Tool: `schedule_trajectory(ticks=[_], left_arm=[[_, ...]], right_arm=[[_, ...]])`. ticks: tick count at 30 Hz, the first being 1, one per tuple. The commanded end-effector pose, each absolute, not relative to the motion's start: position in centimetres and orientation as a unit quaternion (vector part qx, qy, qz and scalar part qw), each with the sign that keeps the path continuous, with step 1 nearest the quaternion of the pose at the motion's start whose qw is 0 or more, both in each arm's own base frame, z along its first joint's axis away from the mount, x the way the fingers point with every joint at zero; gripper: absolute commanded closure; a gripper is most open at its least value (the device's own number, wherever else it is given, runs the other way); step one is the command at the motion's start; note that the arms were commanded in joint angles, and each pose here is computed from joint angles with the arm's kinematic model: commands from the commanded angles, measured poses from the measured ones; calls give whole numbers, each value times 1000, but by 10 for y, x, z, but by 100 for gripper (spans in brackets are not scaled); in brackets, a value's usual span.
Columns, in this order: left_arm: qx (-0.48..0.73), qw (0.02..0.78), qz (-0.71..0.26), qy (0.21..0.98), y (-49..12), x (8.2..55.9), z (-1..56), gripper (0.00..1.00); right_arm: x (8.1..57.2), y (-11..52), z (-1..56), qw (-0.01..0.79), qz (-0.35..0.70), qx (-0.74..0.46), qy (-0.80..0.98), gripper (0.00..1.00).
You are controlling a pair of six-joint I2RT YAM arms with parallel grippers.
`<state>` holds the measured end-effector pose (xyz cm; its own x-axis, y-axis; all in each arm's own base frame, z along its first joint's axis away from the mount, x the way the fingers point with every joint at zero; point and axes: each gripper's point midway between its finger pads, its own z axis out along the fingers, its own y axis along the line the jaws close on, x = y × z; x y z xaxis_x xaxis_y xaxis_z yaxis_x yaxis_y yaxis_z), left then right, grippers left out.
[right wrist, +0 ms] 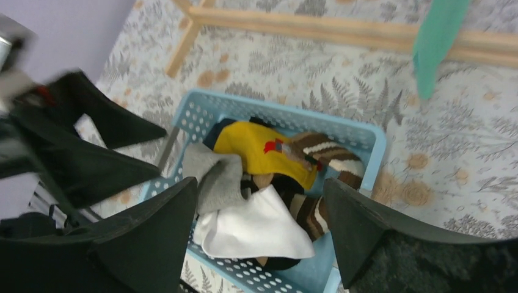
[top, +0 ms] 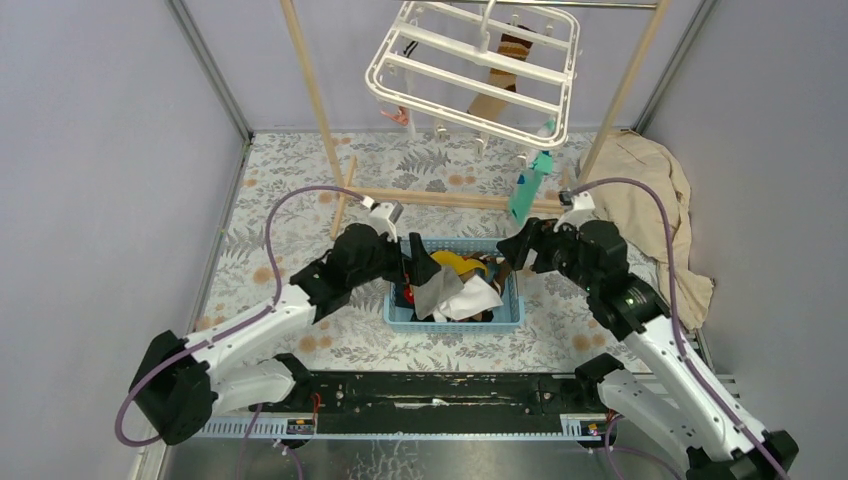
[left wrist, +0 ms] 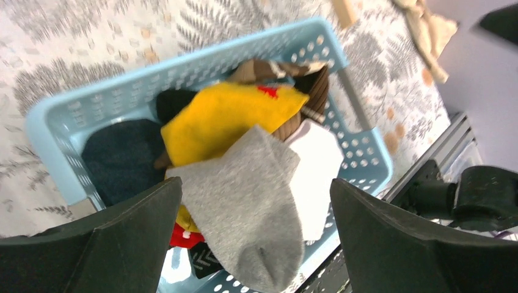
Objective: Remove the socks clipped to the hanger
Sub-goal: Place the sock in the bin.
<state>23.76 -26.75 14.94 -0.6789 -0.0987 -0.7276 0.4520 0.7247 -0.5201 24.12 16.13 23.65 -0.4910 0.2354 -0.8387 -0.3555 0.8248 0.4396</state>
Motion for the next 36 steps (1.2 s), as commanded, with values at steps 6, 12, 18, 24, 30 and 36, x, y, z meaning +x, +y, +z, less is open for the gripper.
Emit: schedule_trajectory(ticks=[6,12,18,24,30,36], left_arm=[[91,464,-327,818,-241,243,215,1],[77,473,-322,816,-231,239,220,1],[70,475,-327,814,-225,232,220,1],[65,484,-325,810,-217,227,225,1],[62,490,-325,806,-213,225,229,1],[63,491,-324,806,-212,225,229,1]], right_arm=[[237,206,210,437,306,-121,837,32],[224,257,187,411,276,-193,847,33],[238,287,148,398,208,-204,870,31],[264,308,102,380,160,-205,888,33],[286,342,83,395,174,-215,876,38],[287,355,57,379,153,-238,881,38]])
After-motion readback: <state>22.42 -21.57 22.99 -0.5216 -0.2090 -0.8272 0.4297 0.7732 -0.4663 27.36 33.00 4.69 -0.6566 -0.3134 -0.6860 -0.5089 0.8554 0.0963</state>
